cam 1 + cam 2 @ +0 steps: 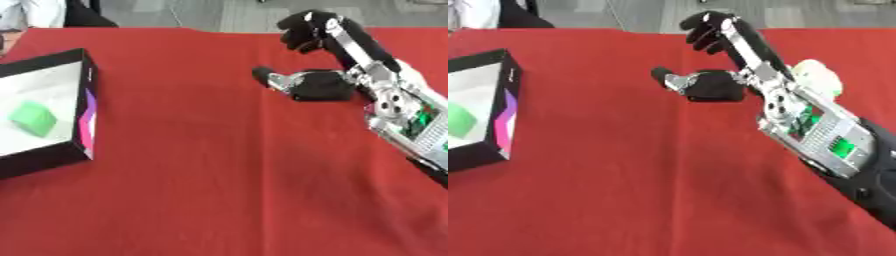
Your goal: Pick up the objects with one hand, pass them to the other hand, and then place them into the box on the other side of the table.
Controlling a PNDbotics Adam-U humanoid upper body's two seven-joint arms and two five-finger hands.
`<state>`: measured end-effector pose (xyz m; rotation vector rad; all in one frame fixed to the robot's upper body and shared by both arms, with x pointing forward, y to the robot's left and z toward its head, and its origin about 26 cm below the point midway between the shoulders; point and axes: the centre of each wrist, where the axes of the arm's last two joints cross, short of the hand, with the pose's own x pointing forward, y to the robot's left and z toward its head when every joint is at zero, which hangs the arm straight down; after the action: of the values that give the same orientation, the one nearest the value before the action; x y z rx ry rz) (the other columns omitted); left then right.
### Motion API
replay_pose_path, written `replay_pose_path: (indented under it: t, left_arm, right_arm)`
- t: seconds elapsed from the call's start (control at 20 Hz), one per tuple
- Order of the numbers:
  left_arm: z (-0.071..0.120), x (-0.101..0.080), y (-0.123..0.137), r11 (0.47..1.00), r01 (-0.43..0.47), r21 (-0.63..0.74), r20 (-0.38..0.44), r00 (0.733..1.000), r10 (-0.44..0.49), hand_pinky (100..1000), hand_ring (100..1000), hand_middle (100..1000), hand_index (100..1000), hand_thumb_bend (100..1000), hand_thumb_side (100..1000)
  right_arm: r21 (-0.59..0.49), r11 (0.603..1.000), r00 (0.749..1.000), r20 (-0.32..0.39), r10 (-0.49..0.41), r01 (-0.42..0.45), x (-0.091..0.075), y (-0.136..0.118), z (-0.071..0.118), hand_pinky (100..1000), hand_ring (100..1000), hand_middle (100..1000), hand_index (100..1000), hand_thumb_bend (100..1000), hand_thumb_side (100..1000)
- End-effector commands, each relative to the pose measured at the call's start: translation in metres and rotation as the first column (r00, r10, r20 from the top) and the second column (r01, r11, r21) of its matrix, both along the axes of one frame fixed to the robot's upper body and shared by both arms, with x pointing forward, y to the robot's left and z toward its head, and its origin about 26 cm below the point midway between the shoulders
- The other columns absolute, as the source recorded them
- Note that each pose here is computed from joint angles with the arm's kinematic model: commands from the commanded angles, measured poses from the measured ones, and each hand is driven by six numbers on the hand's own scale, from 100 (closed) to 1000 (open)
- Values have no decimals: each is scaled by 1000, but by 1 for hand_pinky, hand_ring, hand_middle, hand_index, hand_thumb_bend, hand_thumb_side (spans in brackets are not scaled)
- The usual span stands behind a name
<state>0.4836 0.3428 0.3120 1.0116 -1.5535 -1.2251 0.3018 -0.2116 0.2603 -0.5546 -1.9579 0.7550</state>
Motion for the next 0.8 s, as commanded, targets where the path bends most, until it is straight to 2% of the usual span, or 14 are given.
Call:
replay_pose_path:
  t: [0.05,0.1,0.2,0.25,0.4,0.45,0.6,0.8]
  left_arm:
    - [23,-14,18,996,9,-85,95,996,-1,893,812,763,821,100,245]
    - [22,-16,20,994,23,-105,101,995,-12,888,811,764,818,100,244]
    - [21,-23,22,989,47,-141,115,993,-31,878,804,757,810,100,247]
    - [20,-26,24,985,55,-165,124,992,-35,876,803,756,808,100,248]
    - [16,-34,28,965,69,-254,146,989,-33,877,785,732,779,100,271]
    - [13,-37,29,952,76,-296,149,988,-33,880,782,729,772,100,279]
    - [4,-43,30,914,98,-394,154,987,-39,887,783,730,772,100,313]
    - [-8,-56,28,830,159,-534,186,980,-68,905,816,756,792,100,456]
  right_arm:
    - [-12,999,999,37,-31,32,-2,-8,12,755,724,656,782,419,301]
    - [-9,999,999,34,-36,36,-2,-9,12,756,727,661,788,349,310]
    - [1,999,999,34,-39,39,-1,-10,15,758,730,665,792,312,331]
    - [6,999,999,33,-42,42,-1,-11,16,758,730,665,791,323,323]
    - [9,998,998,37,-59,59,-1,-16,17,760,731,661,786,488,247]
    - [3,998,997,37,-67,67,-1,-18,16,762,733,661,786,522,251]
    - [-17,996,995,39,-87,88,-2,-22,15,764,736,661,786,553,237]
    - [-18,991,990,50,-134,135,-2,-34,16,772,746,671,784,560,231]
